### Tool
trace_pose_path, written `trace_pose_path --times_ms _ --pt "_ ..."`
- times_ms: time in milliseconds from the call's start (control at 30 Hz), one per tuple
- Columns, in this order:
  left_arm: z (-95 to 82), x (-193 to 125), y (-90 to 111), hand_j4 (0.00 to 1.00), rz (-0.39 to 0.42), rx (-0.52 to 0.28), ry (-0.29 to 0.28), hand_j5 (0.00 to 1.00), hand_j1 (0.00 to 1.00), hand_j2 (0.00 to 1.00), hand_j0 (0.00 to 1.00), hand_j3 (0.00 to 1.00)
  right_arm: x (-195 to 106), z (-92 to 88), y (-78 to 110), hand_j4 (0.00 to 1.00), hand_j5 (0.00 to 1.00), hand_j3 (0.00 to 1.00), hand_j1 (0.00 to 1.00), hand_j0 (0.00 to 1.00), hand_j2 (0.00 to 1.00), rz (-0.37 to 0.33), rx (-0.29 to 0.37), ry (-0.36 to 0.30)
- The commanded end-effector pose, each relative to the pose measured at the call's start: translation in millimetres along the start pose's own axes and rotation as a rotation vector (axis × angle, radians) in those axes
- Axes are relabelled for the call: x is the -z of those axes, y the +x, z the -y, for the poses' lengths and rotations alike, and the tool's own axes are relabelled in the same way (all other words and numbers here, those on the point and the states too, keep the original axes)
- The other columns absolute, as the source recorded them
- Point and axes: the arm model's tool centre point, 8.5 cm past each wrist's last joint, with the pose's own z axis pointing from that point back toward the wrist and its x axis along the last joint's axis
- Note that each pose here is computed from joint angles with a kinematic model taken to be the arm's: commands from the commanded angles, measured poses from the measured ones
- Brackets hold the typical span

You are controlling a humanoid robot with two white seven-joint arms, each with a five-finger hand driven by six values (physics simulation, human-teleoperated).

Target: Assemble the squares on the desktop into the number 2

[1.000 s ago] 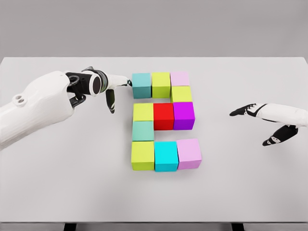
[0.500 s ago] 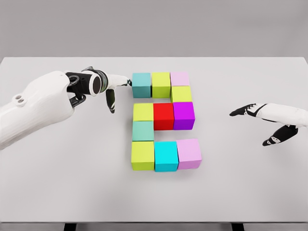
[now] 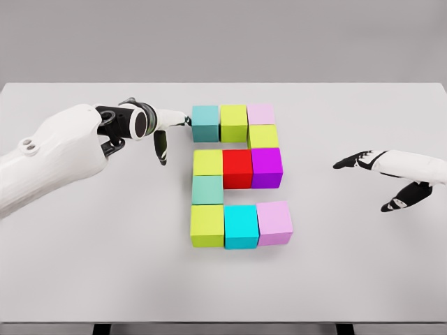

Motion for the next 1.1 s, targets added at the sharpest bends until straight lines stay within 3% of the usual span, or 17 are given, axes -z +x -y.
trace_pose_path --times_ms 0,1067 --pt "-0.4 -0.1 0.0 1.0 0.0 0.004 0.003 1.0 1.0 1.0 1.0 1.0 -0.5 0.7 0.2 1.0 1.0 1.0 1.0 1.0 1.0 0.0 0.004 -0.004" --pt "0.0 -0.3 2.9 1.0 0.007 0.006 0.003 1.0 1.0 1.0 1.0 1.0 2.1 0.2 4.4 1.0 1.0 1.0 1.0 1.0 1.0 0.014 -0.001 0.001"
